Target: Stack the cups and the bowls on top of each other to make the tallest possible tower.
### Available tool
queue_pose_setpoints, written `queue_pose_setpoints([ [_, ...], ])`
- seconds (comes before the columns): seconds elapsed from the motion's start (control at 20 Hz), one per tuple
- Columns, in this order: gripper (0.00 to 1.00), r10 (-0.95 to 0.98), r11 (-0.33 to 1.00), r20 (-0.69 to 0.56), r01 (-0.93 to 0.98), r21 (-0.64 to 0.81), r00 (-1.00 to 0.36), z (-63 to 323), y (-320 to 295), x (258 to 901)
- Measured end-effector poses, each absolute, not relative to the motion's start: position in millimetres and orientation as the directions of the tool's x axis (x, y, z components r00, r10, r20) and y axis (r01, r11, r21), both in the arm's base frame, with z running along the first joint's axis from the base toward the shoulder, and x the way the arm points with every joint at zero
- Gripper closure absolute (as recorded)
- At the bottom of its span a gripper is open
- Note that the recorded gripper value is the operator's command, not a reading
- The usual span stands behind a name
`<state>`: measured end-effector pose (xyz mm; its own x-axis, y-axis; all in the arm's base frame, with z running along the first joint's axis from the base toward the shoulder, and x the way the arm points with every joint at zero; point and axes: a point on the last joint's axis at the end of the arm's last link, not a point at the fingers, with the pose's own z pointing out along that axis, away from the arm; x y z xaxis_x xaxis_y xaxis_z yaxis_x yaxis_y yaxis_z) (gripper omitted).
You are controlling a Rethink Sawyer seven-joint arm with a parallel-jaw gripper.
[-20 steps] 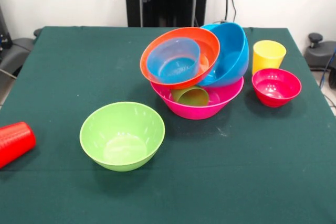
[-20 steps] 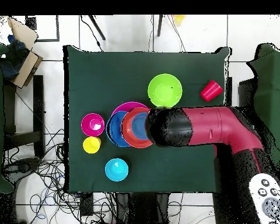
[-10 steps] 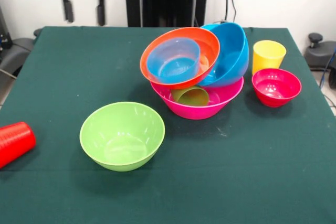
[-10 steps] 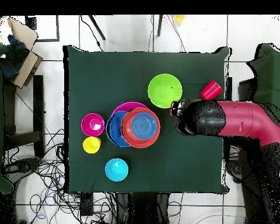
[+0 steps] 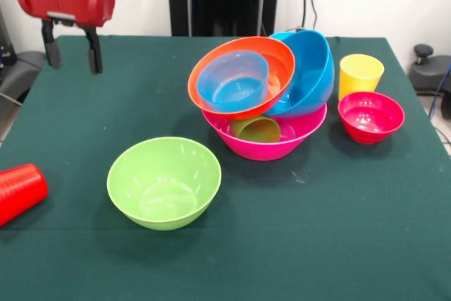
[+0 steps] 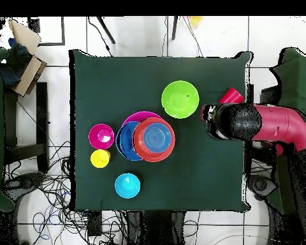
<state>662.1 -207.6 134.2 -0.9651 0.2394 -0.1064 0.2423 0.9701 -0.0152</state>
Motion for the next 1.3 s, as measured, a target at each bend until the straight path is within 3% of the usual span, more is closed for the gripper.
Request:
queue_pose_setpoints([
  [0.9,0.0,0.132,0.989,-0.108,0.138,-0.053,-0.985,115.5,-167.1,675.3],
  [1.3,0.0,0.158,0.986,-0.15,0.165,-0.029,-0.976,94.4,-156.9,741.1],
])
